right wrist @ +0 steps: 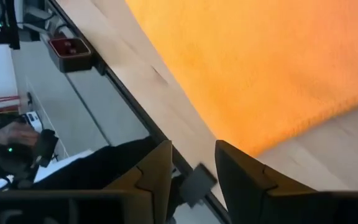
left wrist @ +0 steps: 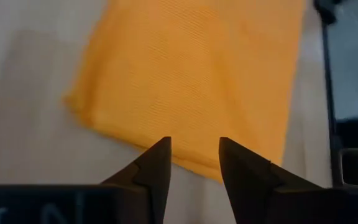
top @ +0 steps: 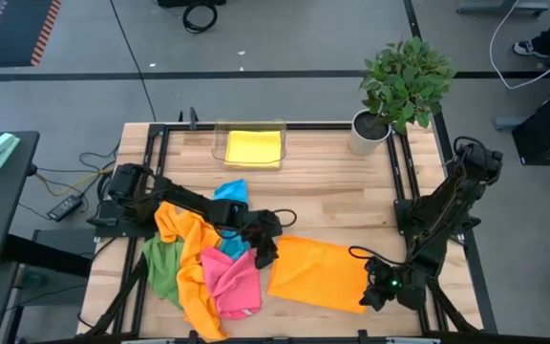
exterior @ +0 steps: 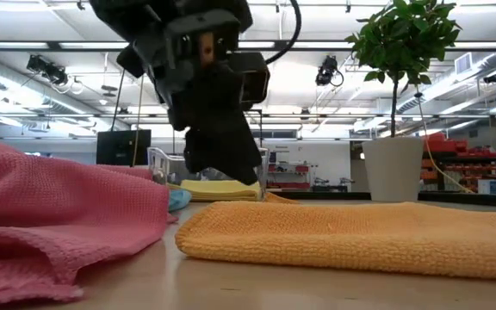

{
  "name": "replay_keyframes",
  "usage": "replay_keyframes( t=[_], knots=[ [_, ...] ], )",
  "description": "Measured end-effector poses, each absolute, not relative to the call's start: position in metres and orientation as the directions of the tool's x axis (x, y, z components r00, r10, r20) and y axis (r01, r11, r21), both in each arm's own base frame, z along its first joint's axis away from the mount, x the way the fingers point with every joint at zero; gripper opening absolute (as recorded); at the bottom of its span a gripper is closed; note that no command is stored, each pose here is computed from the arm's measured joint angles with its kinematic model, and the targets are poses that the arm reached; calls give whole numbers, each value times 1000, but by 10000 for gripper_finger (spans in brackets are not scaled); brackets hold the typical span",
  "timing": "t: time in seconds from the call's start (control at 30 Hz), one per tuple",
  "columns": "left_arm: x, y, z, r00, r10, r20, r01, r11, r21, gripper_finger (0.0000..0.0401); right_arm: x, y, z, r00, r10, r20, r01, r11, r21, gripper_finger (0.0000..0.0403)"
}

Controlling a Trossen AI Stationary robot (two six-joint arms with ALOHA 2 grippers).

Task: Fold microfiber towels
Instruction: Fold the orange microfiber towel

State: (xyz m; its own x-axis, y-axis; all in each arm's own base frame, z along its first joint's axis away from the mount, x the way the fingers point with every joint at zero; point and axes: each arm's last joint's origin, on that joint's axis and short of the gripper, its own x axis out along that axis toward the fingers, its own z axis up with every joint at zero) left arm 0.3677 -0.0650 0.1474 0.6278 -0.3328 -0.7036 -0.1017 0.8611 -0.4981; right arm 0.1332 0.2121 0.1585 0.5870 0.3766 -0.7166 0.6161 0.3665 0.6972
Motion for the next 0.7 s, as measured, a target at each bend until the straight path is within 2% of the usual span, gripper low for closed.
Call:
replay_keyframes(
  t=[0.07, 0.2, 0.3, 0.43, 0.7],
  knots=[
    [368, -56, 147, 630, -308, -713, -236, 799, -553, 149, 136, 210, 159, 593, 367, -717, 611, 375, 697, 129],
    [368, -35, 144, 614, -286, -735, -482, 602, -637, 146, 136, 209, 158, 592, 356, -723, 598, 407, 690, 129],
    [368, -26, 143, 610, -279, -742, -559, 512, -652, 137, 135, 209, 157, 587, 348, -731, 598, 423, 681, 129],
    [366, -24, 142, 591, -290, -753, -595, 474, -649, 129, 134, 207, 156, 580, 334, -743, 601, 440, 667, 129],
    [366, -38, 141, 591, -274, -759, -599, 482, -640, 142, 134, 206, 155, 573, 323, -753, 590, 475, 653, 129]
  ],
)
